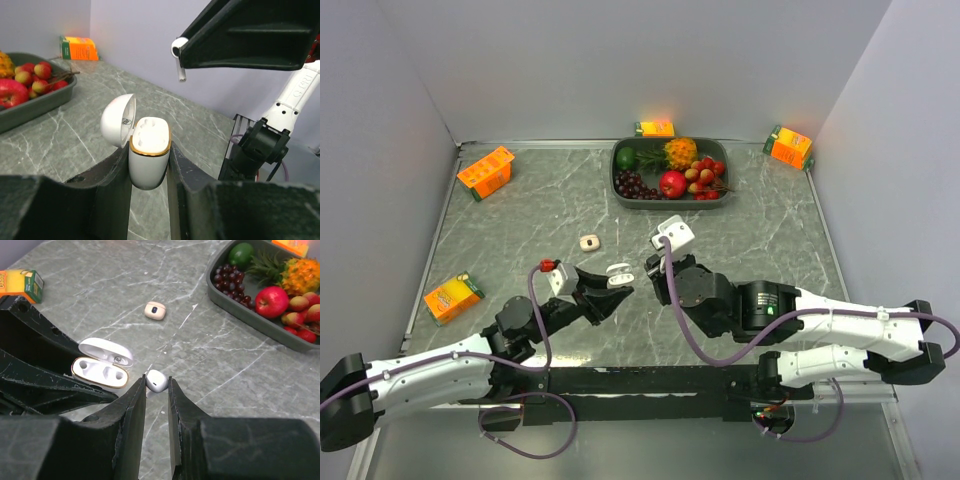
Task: Insert the wireless bluetooth earbuds into the charging case
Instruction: Place the earbud in the charging case.
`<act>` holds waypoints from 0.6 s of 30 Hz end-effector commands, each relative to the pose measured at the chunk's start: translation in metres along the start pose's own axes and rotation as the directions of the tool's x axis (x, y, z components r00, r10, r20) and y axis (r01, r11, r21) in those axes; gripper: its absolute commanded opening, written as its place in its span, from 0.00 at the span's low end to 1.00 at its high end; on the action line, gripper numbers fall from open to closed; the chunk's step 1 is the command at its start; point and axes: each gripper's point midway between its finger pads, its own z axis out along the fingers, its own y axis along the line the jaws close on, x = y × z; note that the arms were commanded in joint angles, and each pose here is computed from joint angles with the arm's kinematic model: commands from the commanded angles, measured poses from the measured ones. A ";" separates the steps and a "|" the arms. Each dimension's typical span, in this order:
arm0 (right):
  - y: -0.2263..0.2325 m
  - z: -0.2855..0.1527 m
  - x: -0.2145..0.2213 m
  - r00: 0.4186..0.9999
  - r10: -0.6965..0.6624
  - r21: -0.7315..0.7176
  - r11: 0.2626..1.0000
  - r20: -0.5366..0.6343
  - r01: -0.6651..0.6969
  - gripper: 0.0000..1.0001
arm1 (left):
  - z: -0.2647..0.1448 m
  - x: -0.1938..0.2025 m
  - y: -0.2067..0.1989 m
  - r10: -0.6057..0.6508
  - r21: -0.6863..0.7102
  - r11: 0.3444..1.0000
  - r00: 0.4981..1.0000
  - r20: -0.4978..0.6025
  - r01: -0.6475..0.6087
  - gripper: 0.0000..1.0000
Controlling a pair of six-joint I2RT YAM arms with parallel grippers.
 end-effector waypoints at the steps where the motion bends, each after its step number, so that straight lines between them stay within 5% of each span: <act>1: 0.007 -0.005 -0.013 0.997 0.066 -0.012 0.998 0.041 -0.065 0.00 | -0.004 -0.023 -0.009 0.082 0.047 0.995 0.991 0.109 -0.088 0.01; 9: 0.023 -0.005 -0.018 0.990 0.104 -0.036 0.994 0.097 -0.101 0.00 | -0.006 -0.023 -0.007 0.149 0.041 0.987 0.982 0.117 -0.154 0.01; 18: 0.023 -0.001 -0.017 0.984 0.051 0.093 0.993 0.171 -0.067 0.00 | 0.000 -0.022 -0.009 0.099 0.042 0.994 0.989 0.106 -0.104 0.01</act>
